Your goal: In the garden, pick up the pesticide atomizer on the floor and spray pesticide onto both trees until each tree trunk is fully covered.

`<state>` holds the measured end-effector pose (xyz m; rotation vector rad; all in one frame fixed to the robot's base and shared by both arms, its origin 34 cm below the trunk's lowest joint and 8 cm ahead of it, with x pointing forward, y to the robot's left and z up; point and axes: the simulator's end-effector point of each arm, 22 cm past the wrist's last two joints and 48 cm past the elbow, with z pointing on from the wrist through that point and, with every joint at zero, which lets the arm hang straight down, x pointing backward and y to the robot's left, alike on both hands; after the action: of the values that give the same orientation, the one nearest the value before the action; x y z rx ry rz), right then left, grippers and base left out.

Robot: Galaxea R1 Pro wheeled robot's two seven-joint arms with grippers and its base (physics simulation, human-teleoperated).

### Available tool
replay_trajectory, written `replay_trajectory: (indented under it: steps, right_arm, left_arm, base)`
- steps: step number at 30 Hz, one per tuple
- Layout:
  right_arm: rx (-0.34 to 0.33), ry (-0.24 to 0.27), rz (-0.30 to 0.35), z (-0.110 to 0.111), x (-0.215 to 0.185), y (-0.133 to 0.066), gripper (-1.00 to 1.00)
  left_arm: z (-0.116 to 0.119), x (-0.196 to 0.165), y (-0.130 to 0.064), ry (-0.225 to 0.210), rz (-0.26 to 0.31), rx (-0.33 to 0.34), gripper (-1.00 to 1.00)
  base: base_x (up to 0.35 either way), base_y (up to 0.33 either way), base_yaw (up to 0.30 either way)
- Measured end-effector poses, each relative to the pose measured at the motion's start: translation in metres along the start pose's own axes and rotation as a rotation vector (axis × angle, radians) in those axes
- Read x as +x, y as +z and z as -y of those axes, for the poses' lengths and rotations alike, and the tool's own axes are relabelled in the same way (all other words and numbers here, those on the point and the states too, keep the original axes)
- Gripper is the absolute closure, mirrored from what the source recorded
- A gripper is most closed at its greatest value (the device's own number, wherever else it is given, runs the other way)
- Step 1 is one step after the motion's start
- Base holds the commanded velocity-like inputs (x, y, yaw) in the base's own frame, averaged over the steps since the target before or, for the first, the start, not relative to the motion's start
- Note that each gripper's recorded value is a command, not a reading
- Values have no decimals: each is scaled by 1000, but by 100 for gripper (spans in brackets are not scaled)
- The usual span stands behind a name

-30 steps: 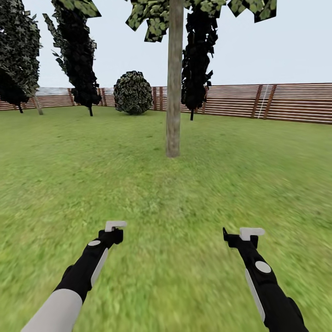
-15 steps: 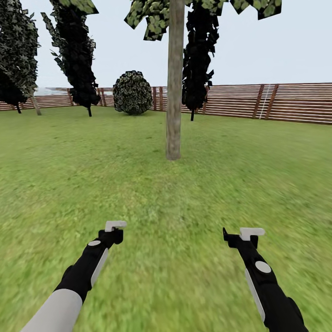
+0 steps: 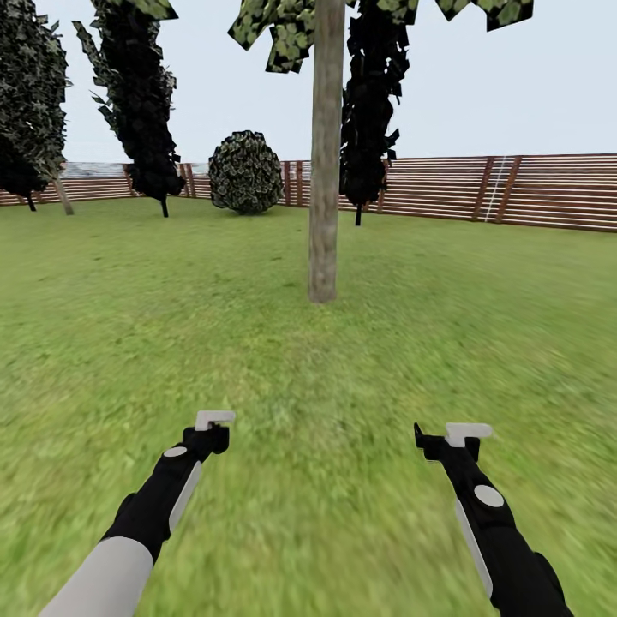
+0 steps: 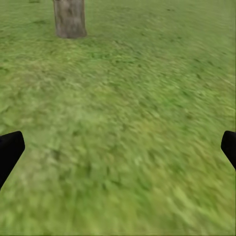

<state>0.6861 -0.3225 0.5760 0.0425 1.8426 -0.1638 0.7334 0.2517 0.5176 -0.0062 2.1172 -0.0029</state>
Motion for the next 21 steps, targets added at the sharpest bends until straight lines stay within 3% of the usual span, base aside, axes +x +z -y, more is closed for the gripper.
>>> replay_trajectory:
  steps: [21]
  right_arm:
    - [0, 0, -3, 0, 1, 0, -100]
  left_arm:
    - [0, 0, 0, 0, 1, 0, 100]
  base:
    - [340, 0, 0]
